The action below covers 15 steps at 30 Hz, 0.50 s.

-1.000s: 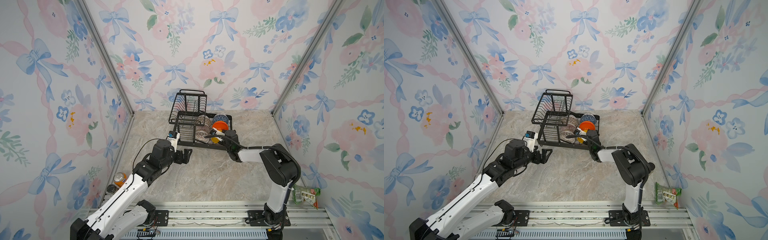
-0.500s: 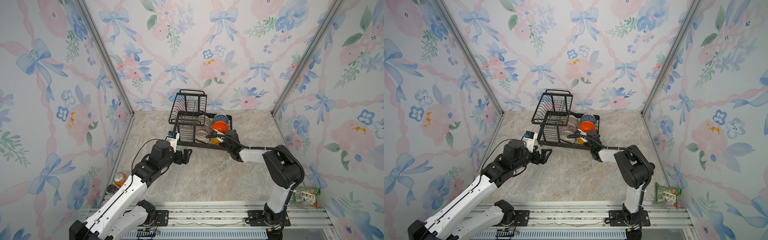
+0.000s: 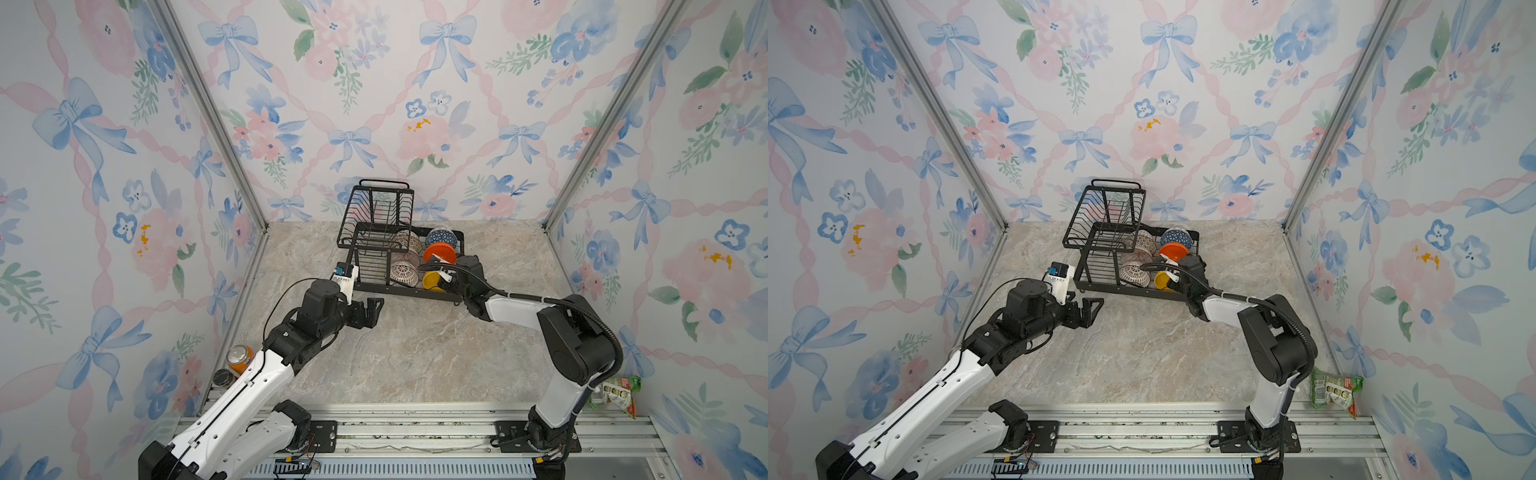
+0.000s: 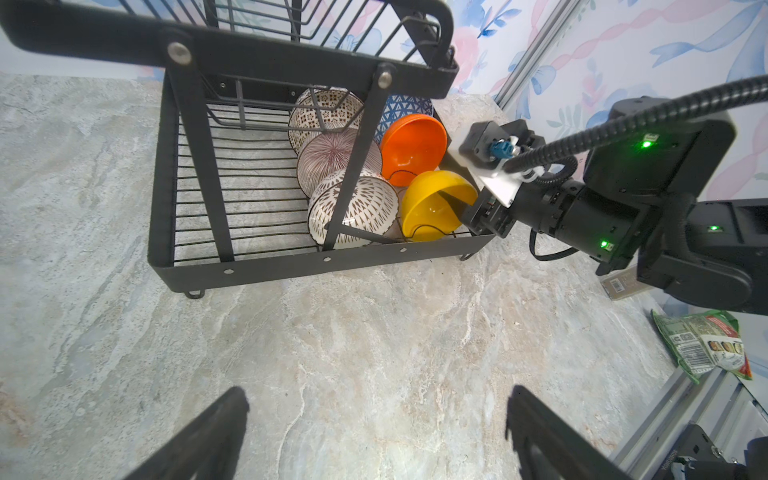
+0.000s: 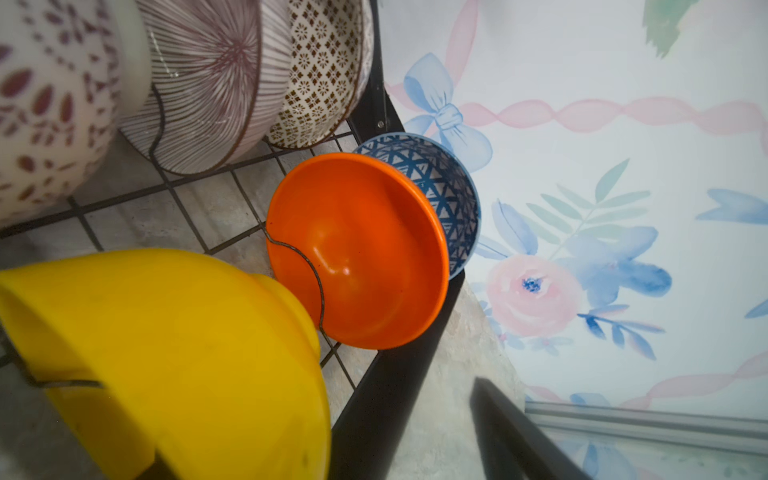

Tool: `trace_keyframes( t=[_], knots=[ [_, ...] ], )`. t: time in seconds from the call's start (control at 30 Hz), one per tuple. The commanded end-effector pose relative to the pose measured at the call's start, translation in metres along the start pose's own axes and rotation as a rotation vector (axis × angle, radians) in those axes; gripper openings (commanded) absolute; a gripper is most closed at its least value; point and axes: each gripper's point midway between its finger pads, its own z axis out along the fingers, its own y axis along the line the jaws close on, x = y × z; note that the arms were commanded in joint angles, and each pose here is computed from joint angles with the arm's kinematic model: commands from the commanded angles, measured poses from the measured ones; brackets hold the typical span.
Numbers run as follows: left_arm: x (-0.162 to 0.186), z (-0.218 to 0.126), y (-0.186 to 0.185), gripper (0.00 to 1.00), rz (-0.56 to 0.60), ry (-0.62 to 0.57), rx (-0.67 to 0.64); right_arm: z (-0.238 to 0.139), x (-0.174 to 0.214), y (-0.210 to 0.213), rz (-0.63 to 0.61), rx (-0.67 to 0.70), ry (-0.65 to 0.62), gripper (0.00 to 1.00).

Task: Load the bowls into the dish rack
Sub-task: 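Open the right gripper and release the yellow bowl in the rack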

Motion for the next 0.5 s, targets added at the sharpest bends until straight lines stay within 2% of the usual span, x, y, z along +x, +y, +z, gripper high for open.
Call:
trace_keyframes(
  t=[0.0,0.17,0.27,0.47],
  knots=[
    [0.003,-0.003,0.002,0.98,0.012,-0.001,0.001,-0.011,-0.006,0.0,0.038,-0.061,-0.015,0.93],
    [0.002,-0.002,0.003,0.98,0.016,-0.002,-0.003,-0.023,-0.008,-0.003,0.063,-0.093,-0.031,1.0],
    [0.001,-0.002,0.004,0.98,0.021,-0.002,-0.004,-0.028,-0.007,-0.003,0.067,-0.1,-0.032,0.97],
    [-0.006,-0.004,0.01,0.98,0.046,-0.035,-0.043,-0.049,-0.006,-0.011,0.127,-0.112,-0.011,0.97]
  ],
)
